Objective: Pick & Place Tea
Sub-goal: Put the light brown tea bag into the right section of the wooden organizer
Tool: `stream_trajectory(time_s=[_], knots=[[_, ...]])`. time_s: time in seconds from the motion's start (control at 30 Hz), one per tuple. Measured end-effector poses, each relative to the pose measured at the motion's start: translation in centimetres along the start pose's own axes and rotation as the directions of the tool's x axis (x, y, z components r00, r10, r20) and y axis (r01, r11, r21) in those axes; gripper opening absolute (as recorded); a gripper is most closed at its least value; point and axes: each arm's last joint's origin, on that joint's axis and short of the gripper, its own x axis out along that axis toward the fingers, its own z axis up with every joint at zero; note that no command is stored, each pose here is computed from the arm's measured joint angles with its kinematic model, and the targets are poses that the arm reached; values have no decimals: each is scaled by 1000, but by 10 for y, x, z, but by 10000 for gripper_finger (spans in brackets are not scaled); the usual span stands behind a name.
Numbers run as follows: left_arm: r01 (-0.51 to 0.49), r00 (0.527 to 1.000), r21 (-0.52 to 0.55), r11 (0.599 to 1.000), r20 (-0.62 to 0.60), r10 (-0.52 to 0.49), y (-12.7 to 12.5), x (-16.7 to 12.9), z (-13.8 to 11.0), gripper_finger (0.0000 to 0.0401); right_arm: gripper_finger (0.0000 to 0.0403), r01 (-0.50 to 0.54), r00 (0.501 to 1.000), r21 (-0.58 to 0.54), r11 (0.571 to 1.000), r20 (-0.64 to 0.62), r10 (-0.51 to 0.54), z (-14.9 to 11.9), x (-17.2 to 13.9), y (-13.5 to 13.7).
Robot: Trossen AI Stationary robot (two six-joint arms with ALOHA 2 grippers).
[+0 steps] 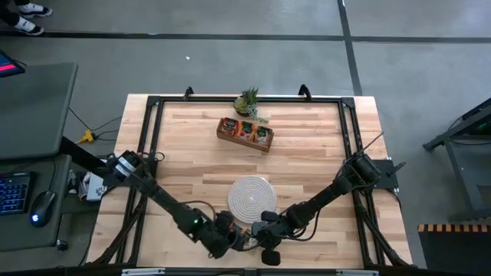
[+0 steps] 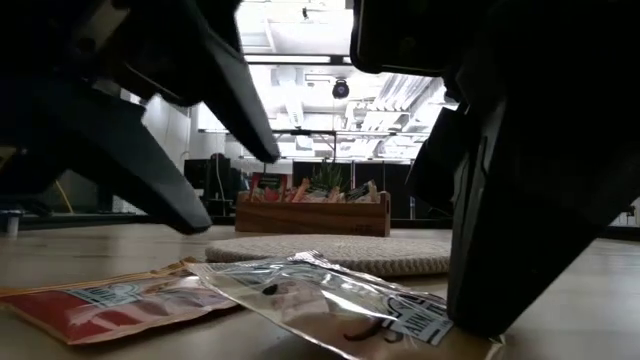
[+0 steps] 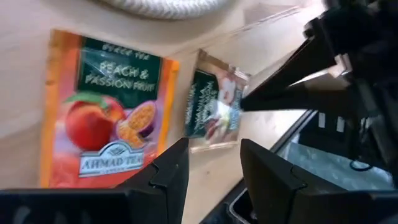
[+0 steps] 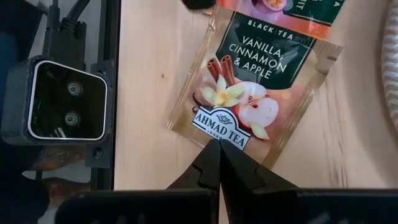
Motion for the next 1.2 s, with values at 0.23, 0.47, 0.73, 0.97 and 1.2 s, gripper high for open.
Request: stream_trajectory(time_s=[0.23, 0.47, 0.73, 0.97, 1.2], knots=[[-22, 999, -13, 1000, -47, 22, -2, 4, 9, 143, 0, -3, 1000, 6, 1000, 12, 3, -1, 0, 2], [-99, 993, 6, 995, -57, 99, 6, 4, 9, 143, 0, 4, 1000, 13, 1000, 22, -5, -3, 1, 5], [-108, 992, 4, 994, -67, 108, 9, 11, 9, 143, 0, -1, 1000, 14, 1000, 31, 0, -2, 1, 5], [-50, 994, 7, 999, -94, 50, 7, 22, 9, 143, 0, -1, 999, 14, 1000, 44, 1, -1, 1, 5], [-16, 993, 25, 1000, -116, 19, 5, 31, 11, 143, 0, -1, 998, 17, 1000, 60, 0, 1, 1, 5]])
